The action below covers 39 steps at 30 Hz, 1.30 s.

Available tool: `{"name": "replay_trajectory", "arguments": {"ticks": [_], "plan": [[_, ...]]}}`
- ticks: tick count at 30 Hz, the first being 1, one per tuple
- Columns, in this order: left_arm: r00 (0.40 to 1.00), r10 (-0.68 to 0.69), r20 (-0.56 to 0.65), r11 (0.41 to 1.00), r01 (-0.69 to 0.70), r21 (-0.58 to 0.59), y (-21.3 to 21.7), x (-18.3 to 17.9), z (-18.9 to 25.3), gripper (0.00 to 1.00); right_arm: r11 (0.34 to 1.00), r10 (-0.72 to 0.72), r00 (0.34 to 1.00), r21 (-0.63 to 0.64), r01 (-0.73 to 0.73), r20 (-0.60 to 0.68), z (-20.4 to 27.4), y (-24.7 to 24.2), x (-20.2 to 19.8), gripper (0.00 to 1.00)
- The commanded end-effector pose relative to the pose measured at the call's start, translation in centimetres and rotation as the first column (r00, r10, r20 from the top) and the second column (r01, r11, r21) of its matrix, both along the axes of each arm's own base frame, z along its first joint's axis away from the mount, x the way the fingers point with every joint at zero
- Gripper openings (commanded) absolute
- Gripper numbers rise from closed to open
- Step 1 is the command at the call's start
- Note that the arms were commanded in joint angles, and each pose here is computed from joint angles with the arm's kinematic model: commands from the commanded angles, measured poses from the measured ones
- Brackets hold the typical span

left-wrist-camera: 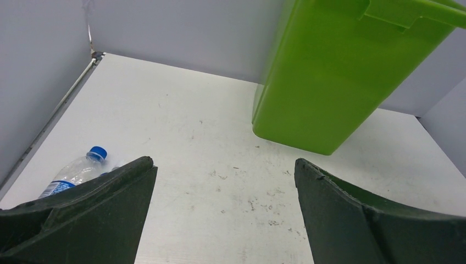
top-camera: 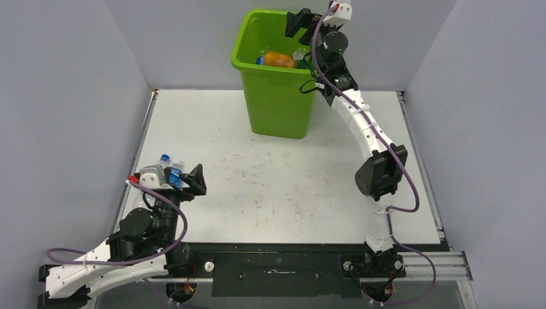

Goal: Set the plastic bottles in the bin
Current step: Place the plastic bottle in the trash bin, then pick up the plastic bottle at the center of the board.

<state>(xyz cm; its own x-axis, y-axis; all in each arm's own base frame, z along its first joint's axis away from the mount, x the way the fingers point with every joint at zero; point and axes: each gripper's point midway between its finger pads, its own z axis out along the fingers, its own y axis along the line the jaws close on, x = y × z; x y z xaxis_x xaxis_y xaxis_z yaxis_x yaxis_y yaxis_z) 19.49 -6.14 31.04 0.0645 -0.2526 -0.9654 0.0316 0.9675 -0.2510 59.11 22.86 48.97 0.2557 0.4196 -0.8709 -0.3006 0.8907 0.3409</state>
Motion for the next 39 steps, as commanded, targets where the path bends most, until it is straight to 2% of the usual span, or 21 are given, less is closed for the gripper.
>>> {"name": "replay_trajectory", "arguments": {"ticks": [1,5,9,11,13,14,19,21,23,26,28,31,35,39], "plan": [[1.000,0.011,0.009,1.000,-0.010,-0.021,0.5,-0.1,0.0,0.96,0.984,0.165,0.982,0.053,-0.171,0.094,5.8,2.1,-4.6,0.99],[1.000,0.026,-0.005,1.000,-0.026,0.018,0.5,-0.1,-0.2,0.96,0.968,0.226,0.964,0.078,-0.239,0.144,8.5,1.6,-9.6,1.00],[0.993,0.092,-0.074,0.993,-0.086,0.083,1.6,-0.2,-0.3,0.96,0.947,0.307,0.939,0.050,-0.318,0.157,8.4,2.2,-16.4,1.00],[0.986,0.112,-0.119,0.982,-0.092,0.166,1.9,-0.4,-0.7,0.96,0.929,0.363,0.920,0.022,-0.370,0.148,7.1,3.1,-20.6,1.00],[0.977,0.133,-0.163,0.974,-0.099,0.203,2.0,-0.4,-1.4,0.96,0.906,0.417,0.900,0.019,-0.423,0.129,4.6,3.6,-24.1,1.00],[0.974,0.118,-0.193,0.976,-0.078,0.204,1.6,-0.4,-1.8,0.96,0.890,0.452,0.889,0.019,-0.455,0.075,1.4,4.3,-25.1,1.00],[0.944,0.120,-0.307,0.968,-0.043,0.246,0.1,1.4,-4.4,0.96,0.829,0.559,0.820,0.049,-0.558,-0.122,-8.8,6.4,-29.8,1.00],[0.914,0.134,-0.383,0.970,-0.041,0.241,0.5,2.9,-6.2,0.96,0.825,0.559,0.803,0.044,-0.563,-0.206,-12.8,6.8,-30.9,1.00],[0.858,0.137,-0.495,0.979,-0.043,0.198,1.6,4.7,-8.7,0.96,0.821,0.556,0.782,0.040,-0.569,-0.281,-16.2,7.0,-31.8,1.00],[0.758,0.072,-0.649,0.997,-0.063,0.038,2.9,6.6,-12.3,0.96,0.817,0.548,0.759,0.031,-0.575,-0.352,-20.1,6.6,-33.0,1.00],[0.715,0.100,-0.692,0.995,-0.090,0.051,3.2,7.7,-13.6,0.96,0.813,0.548,0.737,0.042,-0.581,-0.397,-22.4,6.5,-33.7,1.00],[0.664,0.234,-0.710,0.970,-0.210,0.123,5.9,8.8,-15.4,0.96,0.796,0.561,0.697,0.060,-0.602,-0.448,-25.5,6.7,-35.0,1.00],[0.593,0.295,-0.749,0.948,-0.281,0.151,7.9,9.8,-17.8,0.96,0.786,0.562,0.664,0.071,-0.614,-0.493,-28.7,6.8,-36.4,1.00],[0.532,0.367,-0.763,0.911,-0.372,0.178,10.4,10.3,-19.0,0.96,0.763,0.594,0.633,0.098,-0.638,-0.497,-29.8,7.3,-37.8,1.00]]}}
